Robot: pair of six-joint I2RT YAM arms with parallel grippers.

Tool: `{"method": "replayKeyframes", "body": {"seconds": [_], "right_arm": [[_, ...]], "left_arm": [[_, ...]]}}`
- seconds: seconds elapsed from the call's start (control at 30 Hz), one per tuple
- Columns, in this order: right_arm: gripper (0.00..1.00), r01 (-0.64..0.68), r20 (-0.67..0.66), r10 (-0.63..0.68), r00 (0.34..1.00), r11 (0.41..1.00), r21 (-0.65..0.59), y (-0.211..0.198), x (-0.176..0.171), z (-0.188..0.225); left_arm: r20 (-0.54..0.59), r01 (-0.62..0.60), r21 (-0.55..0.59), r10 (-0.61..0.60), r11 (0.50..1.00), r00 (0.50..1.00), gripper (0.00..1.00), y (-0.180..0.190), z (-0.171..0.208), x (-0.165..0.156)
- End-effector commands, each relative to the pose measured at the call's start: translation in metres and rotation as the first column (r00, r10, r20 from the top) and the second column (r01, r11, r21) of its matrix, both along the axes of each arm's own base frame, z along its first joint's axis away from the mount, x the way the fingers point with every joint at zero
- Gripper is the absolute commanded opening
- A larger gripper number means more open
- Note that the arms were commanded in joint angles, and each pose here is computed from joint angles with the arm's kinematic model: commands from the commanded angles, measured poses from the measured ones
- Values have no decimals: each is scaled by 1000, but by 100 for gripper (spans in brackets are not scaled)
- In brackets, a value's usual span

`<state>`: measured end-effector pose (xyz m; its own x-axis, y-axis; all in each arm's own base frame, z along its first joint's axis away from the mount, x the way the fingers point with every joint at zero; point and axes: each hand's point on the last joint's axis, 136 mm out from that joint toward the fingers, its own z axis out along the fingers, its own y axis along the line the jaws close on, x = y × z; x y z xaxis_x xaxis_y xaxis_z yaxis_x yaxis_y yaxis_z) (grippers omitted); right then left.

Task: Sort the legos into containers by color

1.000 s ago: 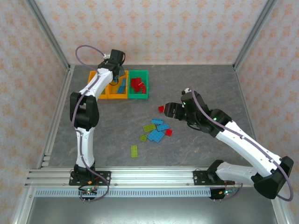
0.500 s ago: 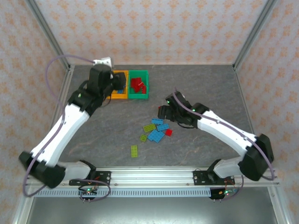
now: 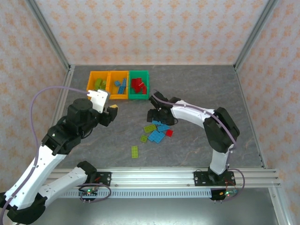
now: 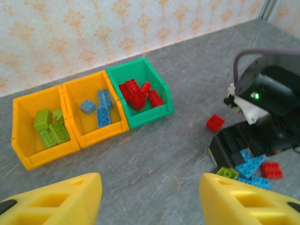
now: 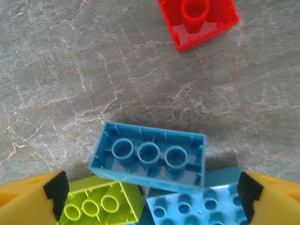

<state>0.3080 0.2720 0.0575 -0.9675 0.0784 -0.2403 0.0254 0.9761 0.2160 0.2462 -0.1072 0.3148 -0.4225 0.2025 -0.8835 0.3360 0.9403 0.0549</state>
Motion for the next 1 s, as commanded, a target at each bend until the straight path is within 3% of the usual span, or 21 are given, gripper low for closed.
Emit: {"method": "replayKeyframes", "body": {"seconds": [0.0,0.1,0.2,0.37,0.47,0.57,0.7,0.77,0.97], "right_arm": [[92,-6,-26,6,1000,1000,-1,8,3,-5],[87,-3,-55,3,999,1000,-11,11,3,-15],[76,16,-60,-18,998,999,-31,9,4,-19],[57,51,32,-50,998,998,-29,5,14,6],[56,12,148,-16,989,999,30,15,20,44],[56,-106,272,67,960,985,133,43,20,89],[55,-250,442,109,890,928,275,90,35,138],[56,-261,503,91,860,925,277,107,57,149],[55,-256,544,120,831,950,181,151,140,134]], "left_arm": [[12,9,86,-10,996,1000,64,3,-10,6],[6,13,105,-14,994,1000,68,4,-12,5],[15,18,109,-20,994,1000,74,6,-14,1],[32,-22,125,18,992,999,77,17,-17,-2],[53,-65,134,59,989,997,77,25,-15,-1],[81,-121,128,111,984,990,79,36,-10,-1],[95,-190,87,181,978,979,94,51,-10,-1],[91,-210,72,203,975,975,100,57,-12,0],[69,-228,76,223,971,972,100,61,-19,3]]}}
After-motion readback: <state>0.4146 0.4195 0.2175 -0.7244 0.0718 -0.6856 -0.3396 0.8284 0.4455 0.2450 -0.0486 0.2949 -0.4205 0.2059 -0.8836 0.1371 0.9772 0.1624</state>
